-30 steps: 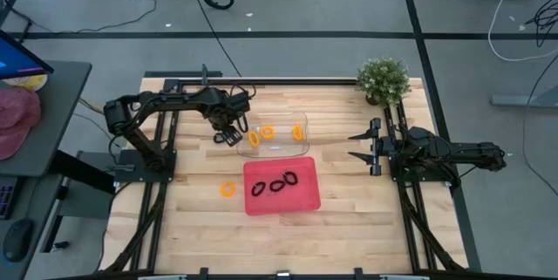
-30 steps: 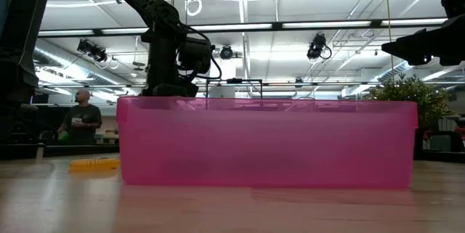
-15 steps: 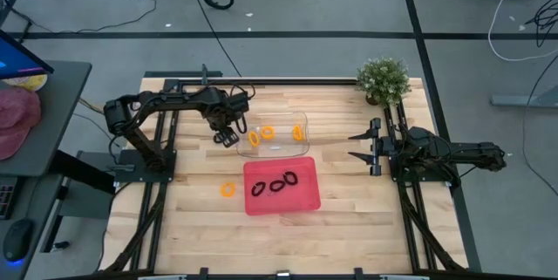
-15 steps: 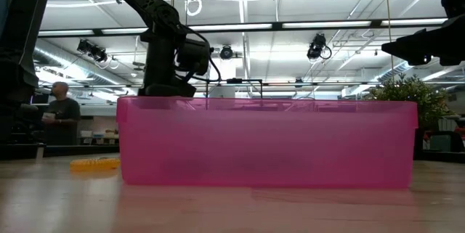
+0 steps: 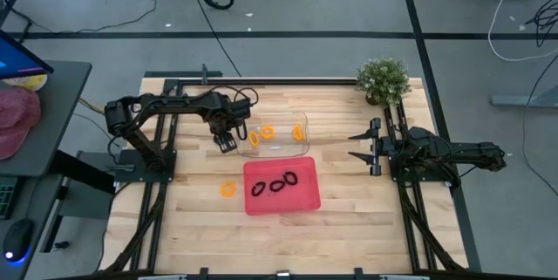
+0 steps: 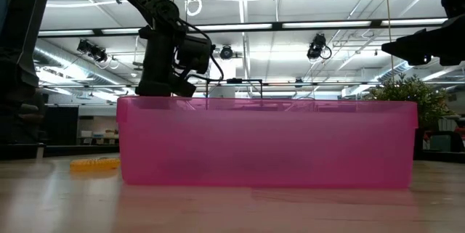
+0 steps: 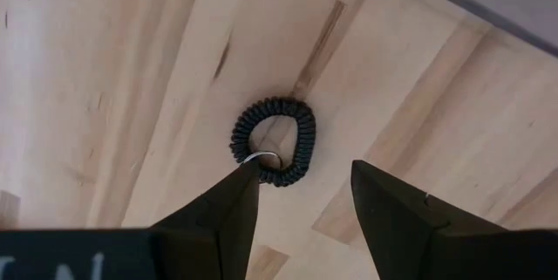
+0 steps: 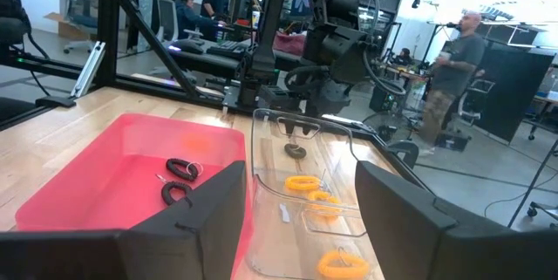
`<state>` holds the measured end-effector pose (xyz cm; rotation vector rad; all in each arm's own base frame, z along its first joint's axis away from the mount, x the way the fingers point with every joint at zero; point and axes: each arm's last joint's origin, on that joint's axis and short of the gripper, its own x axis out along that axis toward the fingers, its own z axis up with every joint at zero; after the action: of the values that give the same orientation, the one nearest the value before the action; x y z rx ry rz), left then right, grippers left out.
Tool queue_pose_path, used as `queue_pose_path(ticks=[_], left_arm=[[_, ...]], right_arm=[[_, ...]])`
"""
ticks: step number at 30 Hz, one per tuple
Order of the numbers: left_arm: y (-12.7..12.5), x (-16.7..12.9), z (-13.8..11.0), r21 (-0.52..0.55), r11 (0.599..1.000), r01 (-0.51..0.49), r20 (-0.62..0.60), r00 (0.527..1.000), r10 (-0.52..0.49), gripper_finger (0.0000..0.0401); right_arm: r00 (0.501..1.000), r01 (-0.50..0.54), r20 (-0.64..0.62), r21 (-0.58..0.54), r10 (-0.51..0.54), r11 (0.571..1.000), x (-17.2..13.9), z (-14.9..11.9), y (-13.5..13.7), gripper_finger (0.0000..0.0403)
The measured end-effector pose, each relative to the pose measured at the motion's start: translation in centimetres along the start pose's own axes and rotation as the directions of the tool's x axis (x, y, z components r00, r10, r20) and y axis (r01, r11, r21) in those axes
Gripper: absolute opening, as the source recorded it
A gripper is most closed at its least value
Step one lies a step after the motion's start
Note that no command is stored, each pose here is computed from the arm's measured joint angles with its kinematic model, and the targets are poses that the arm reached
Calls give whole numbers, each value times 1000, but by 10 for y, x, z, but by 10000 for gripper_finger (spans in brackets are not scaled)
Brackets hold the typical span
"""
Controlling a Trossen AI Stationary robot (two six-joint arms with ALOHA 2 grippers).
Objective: Sort spring keychains
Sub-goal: Put the black spring keychain into the red bin
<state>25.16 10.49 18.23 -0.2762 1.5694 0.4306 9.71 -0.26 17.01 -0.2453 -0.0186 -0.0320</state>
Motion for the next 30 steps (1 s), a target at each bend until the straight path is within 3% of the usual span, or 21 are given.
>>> queue_pose_path(ticks=[30], left_arm=[[-2, 13, 9, 12, 1000, 24, -9, 1000, -24, 188]], right_arm=[[1000, 0, 0, 0, 0, 1000, 0, 0, 0, 222]])
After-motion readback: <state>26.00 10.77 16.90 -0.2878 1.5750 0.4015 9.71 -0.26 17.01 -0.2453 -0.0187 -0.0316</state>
